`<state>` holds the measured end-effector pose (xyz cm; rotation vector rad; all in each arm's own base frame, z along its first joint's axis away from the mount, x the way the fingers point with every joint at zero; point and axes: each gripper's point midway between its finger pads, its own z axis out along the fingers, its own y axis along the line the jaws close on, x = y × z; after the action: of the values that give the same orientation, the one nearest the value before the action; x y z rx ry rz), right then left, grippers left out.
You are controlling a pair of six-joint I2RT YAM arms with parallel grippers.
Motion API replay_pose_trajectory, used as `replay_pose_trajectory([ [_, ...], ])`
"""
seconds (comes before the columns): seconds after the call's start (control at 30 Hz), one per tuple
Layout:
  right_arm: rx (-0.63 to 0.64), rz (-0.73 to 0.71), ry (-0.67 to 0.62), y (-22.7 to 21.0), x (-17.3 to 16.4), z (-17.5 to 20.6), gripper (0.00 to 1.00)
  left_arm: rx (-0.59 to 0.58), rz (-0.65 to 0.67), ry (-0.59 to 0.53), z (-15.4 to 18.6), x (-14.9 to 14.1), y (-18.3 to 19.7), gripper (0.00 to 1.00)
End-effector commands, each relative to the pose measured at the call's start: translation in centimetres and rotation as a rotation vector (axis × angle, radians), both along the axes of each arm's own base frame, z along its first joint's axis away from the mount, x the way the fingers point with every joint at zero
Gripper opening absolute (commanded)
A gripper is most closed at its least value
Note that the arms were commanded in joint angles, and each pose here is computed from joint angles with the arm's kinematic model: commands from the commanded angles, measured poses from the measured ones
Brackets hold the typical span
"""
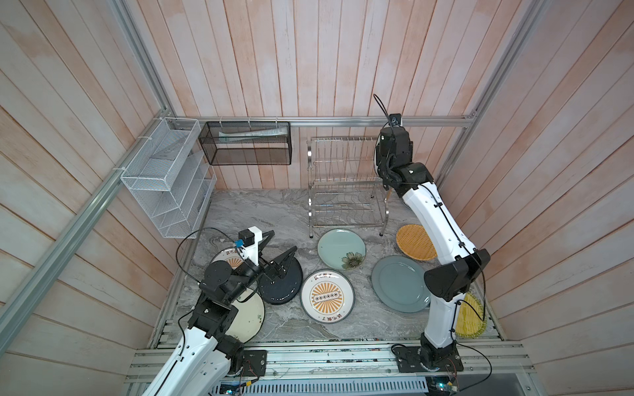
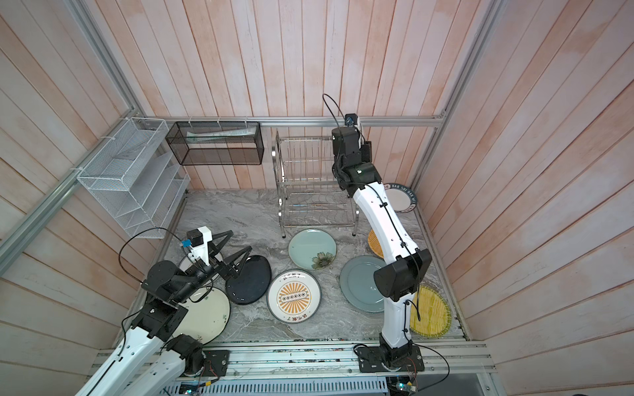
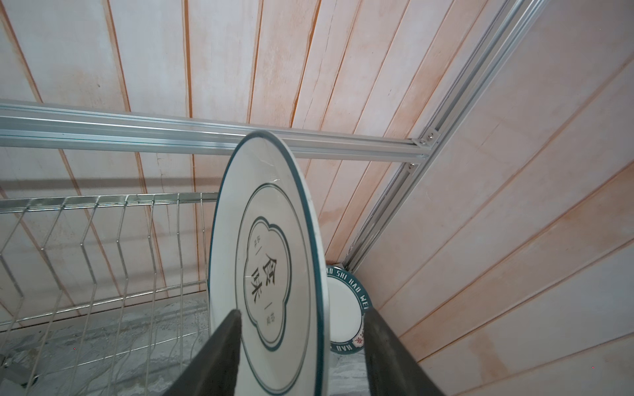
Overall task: Load plates into a dish rack
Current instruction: Place the plate on the dish rack, then pick up the plate from the middle-left of the table.
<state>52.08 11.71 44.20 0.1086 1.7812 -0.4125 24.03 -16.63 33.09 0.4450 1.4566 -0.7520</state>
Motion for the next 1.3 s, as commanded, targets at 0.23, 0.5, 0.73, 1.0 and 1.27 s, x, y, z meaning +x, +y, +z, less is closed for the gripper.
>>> replay_pose_trajectory([
  [0.23,0.115,0.125,-0.073,0.5,-4.1,4.7,0.79,-0.004,0.002,0.007,0.1,0.0,0.2,1.0],
  [0.5,0.207,0.245,-0.132,1.4,-9.1,6.2,0.94,0.009,0.024,0.043,-0.5,0.3,0.5,1.0],
  [0.73,0.291,0.432,-0.118,3.6,-13.8,4.2,0.98,0.012,0.162,0.201,-2.2,1.0,2.4,1.0],
  [1.0,0.459,0.744,-0.076,8.3,-18.7,-2.1,0.98,-0.097,0.382,0.546,-6.2,-0.4,6.5,1.0],
  [1.27,0.558,0.944,0.054,13.4,-21.9,-10.8,0.98,-0.184,0.566,0.791,-10.6,-1.6,9.3,1.0],
])
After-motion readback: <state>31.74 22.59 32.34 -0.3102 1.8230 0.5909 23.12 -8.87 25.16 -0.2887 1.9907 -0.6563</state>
